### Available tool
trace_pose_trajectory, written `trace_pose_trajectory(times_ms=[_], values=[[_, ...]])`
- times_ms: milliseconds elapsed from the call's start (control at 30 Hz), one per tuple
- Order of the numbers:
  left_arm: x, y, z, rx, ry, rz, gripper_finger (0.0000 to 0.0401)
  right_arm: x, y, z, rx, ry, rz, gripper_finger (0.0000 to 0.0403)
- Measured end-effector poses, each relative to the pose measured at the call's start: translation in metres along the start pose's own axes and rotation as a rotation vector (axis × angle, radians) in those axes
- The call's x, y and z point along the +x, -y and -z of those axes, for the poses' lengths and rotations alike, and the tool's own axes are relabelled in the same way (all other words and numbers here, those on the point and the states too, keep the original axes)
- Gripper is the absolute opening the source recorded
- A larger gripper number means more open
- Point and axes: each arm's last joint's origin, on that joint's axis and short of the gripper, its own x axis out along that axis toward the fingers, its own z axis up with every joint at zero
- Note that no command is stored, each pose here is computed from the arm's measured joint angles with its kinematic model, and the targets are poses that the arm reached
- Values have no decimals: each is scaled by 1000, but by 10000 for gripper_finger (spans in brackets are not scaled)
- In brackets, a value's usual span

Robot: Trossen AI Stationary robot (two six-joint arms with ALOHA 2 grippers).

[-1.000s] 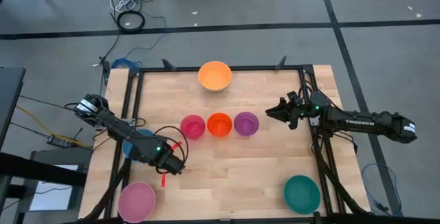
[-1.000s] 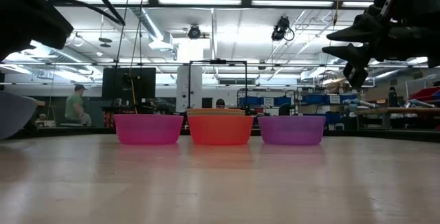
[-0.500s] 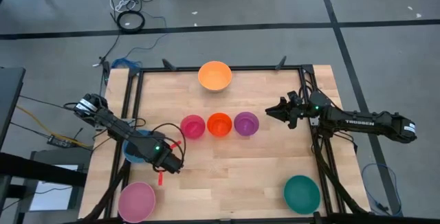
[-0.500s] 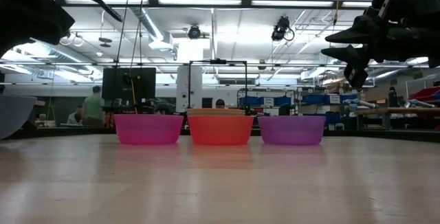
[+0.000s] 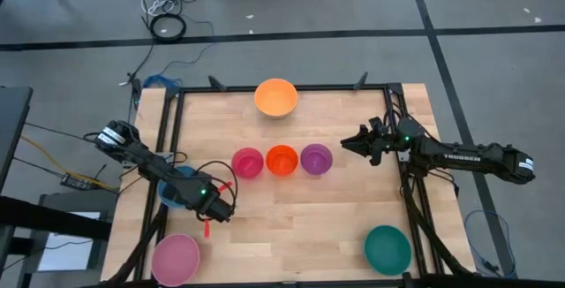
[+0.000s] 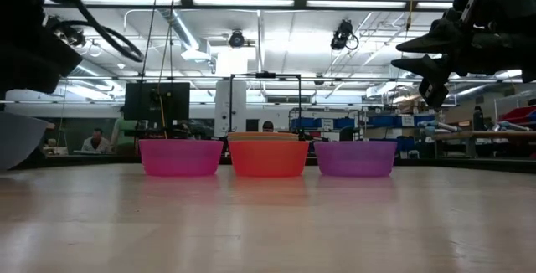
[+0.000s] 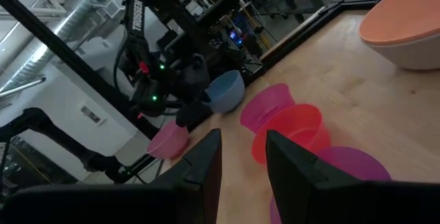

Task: Nest bowls inside each other
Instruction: Stack the blue bowl on top of the yellow bowl

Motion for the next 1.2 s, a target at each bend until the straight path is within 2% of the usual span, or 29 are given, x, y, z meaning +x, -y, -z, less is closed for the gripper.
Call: trace_pose_trajectory(times_ms=[200,233,433,633,767,1000,1133,1200], values=[[1,1,0,46,7,8,27,0,0,0,-1,3,3,103],[0,2,0,55,15,19,16,0,0,0,-1,3,3,103],[-7,5,-13,79,19,33,7,0,0,0,-9,4,4,103],[-44,6,-47,143,147,36,7,0,1,-1,-10,12,14,103],[-73,5,-79,222,274,61,6,-1,2,-2,-11,18,20,103],[-125,7,-148,407,562,210,6,-1,2,-2,-20,15,17,103],[-140,6,-186,548,717,255,6,-1,2,-2,-24,18,14,103],[-141,4,-205,603,750,270,6,-1,2,-3,-27,21,12,103]])
